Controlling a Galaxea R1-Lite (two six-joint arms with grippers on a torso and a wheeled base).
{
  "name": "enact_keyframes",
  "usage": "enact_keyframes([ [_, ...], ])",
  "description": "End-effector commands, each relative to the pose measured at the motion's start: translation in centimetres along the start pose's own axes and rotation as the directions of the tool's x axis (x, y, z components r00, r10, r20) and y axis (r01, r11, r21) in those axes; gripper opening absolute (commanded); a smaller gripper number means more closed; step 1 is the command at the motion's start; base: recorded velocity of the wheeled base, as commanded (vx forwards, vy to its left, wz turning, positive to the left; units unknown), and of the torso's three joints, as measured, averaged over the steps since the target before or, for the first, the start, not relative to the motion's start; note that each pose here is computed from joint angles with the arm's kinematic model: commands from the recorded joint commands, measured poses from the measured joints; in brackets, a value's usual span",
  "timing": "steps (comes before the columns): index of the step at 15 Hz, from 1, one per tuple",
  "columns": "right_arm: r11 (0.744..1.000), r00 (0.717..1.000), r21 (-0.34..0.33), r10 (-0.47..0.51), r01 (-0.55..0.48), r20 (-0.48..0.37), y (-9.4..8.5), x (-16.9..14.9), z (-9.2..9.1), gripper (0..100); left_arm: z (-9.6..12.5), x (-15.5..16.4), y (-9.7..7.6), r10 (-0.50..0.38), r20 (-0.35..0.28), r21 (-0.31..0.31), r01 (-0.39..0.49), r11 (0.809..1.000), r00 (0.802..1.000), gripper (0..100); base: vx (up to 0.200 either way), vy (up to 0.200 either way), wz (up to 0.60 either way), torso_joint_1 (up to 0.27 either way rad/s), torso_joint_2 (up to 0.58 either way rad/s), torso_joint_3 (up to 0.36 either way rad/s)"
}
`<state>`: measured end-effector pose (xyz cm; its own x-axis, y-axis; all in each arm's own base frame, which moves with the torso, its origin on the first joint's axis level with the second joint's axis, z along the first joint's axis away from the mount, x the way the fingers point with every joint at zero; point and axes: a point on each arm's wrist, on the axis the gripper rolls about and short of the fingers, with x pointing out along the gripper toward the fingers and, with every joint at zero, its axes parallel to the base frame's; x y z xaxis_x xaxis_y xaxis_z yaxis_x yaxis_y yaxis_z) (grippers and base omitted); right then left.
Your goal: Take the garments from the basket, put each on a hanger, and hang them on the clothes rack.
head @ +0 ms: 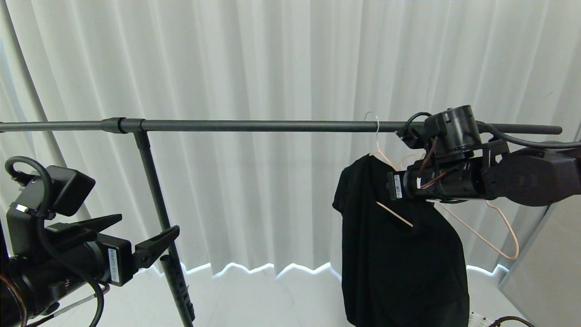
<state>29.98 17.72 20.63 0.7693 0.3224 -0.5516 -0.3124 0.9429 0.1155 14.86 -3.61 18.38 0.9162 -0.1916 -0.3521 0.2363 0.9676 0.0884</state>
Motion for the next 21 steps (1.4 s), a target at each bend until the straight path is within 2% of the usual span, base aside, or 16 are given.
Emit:
enact_keyframes([
  [1, 1.000, 1.000, -0.004, -0.003, 0.003, -0.016, 0.1, 0.6, -0.3, 0, 0.0, 0.0, 0.0, 0.000, 0.000, 0.000, 0.000, 1.000, 1.000, 100, 0.000, 0.000, 0.00, 0.000, 0.00, 0.000],
  [7, 1.000, 1.000, -0.004, -0.003, 0.003, -0.015, 0.0, 0.3, -0.2, 0, -0.1, -0.5, 0.0, 0.001, 0.013, 0.000, -0.001, 1.000, 1.000, 100, 0.000, 0.000, 0.00, 0.000, 0.00, 0.000],
  [8, 1.000, 1.000, -0.005, -0.001, 0.001, -0.015, 0.1, 0.2, -0.2, 100, -0.2, -0.6, 0.0, 0.001, 0.012, 0.000, -0.001, 1.000, 1.000, 100, 0.000, 0.000, 0.00, 0.000, 0.00, 0.000],
  [11, 1.000, 0.999, 0.002, 0.011, -0.011, 0.034, 0.1, -1.8, 0.6, 100, -0.5, -0.7, 0.0, 0.002, 0.007, -0.001, -0.002, 1.000, 1.000, 100, 0.000, 0.000, 0.00, 0.000, 0.00, 0.000],
  [14, 0.999, 0.997, -0.012, 0.039, -0.039, 0.065, 0.3, -6.8, 1.0, 100, -1.0, -1.1, 0.0, 0.005, 0.005, -0.002, -0.005, 1.000, 1.000, 100, 0.000, 0.000, 0.00, 0.000, 0.00, 0.000],
  [16, 0.997, 1.000, -0.072, 0.018, -0.019, -0.003, -0.3, -11.0, 0.2, 100, -1.3, -1.5, 0.0, 0.010, 0.011, -0.003, -0.010, 1.000, 1.000, 100, 0.000, 0.000, 0.00, 0.000, 0.00, 0.000],
  [18, 0.987, 0.997, -0.146, -0.070, 0.063, -0.039, -1.5, -14.4, -0.9, 100, -1.3, -1.6, 0.3, 0.030, 0.013, -0.011, -0.030, 0.999, 0.999, 100, 0.000, 0.000, 0.00, 0.000, 0.00, 0.000],
  [19, 0.984, 0.995, -0.158, -0.088, 0.081, -0.039, -1.7, -14.8, -1.2, 100, -1.3, -1.6, 0.4, 0.036, 0.013, -0.015, -0.036, 0.999, 0.999, 100, 0.000, 0.000, 0.00, 0.000, 0.00, 0.000],
  [21, 0.952, 0.982, -0.253, -0.187, 0.172, -0.035, -3.0, -15.9, -2.7, 100, -1.4, -1.5, 0.9, 0.067, 0.005, -0.029, -0.067, 0.997, 0.998, 100, 0.000, 0.000, 0.00, 0.000, 0.00, 0.000],
])
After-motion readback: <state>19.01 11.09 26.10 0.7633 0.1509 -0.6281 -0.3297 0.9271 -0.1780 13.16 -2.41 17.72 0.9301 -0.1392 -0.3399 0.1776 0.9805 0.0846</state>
